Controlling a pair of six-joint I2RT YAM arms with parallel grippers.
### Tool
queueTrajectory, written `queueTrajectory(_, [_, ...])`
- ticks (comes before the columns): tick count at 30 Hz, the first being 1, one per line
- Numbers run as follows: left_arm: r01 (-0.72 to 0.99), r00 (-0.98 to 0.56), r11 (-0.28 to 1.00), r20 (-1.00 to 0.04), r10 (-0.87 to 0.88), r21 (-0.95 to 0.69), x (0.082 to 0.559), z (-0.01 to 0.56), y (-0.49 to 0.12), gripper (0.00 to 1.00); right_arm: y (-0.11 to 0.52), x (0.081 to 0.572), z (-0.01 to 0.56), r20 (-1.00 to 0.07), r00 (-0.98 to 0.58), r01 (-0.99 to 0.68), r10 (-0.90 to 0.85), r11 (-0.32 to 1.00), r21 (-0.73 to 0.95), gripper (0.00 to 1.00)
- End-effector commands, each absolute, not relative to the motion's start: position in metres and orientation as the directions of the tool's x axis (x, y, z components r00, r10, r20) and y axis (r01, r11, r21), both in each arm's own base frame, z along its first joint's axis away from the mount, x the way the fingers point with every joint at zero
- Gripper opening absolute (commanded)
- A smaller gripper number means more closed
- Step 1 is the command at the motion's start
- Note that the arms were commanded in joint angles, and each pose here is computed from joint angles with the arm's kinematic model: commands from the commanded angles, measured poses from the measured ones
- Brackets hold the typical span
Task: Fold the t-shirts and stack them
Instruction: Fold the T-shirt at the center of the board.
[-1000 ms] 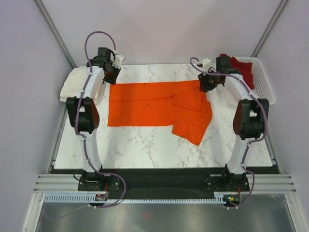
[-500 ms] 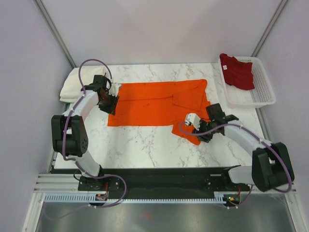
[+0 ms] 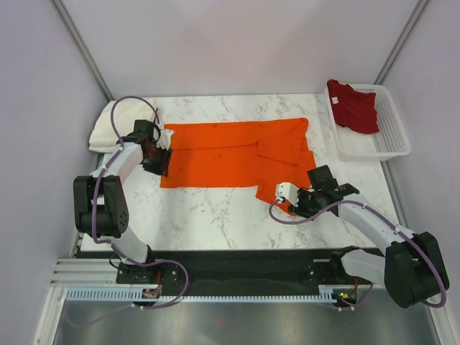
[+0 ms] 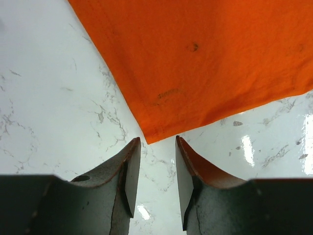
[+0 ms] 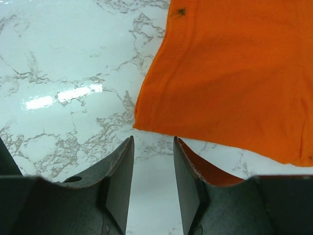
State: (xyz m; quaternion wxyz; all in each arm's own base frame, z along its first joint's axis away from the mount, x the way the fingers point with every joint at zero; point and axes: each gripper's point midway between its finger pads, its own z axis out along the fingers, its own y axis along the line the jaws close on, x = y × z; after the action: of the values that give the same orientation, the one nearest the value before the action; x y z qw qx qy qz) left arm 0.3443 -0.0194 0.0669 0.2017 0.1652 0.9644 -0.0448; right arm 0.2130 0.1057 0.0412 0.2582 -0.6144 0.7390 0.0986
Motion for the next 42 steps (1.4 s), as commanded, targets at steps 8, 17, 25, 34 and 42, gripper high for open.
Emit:
queueTrajectory(8, [0.247, -0.855, 0.969, -0.470, 0.220, 0.004, 0.359, 0.081, 0.001, 0.43, 0.123, 0.203, 0.026, -0.485, -0.005, -0.985, -0.875, 0.088, -0.148, 0.45])
queueTrajectory(17, [0.240, -0.866, 0.971, -0.452, 0.212, -0.004, 0.351, 0.075, 0.005, 0.42, 0.119, 0.205, 0.014, -0.450, -0.007, -0.985, -0.893, 0.084, -0.150, 0.29])
queueTrajectory(25, [0.194, -0.907, 0.972, -0.402, 0.128, -0.129, 0.328, 0.060, 0.001, 0.45, 0.118, 0.208, 0.015, -0.442, -0.010, -0.983, -0.897, 0.090, -0.161, 0.10])
queueTrajectory(34, [0.131, -0.945, 0.961, -0.322, 0.047, -0.244, 0.323, 0.036, 0.003, 0.45, 0.122, 0.220, 0.024, -0.449, -0.023, -0.977, -0.893, 0.115, -0.178, 0.00])
queueTrajectory(42, [0.122, -0.956, 0.948, -0.292, 0.032, -0.293, 0.334, 0.023, 0.001, 0.42, 0.122, 0.222, 0.025, -0.445, -0.028, -0.977, -0.895, 0.119, -0.178, 0.00])
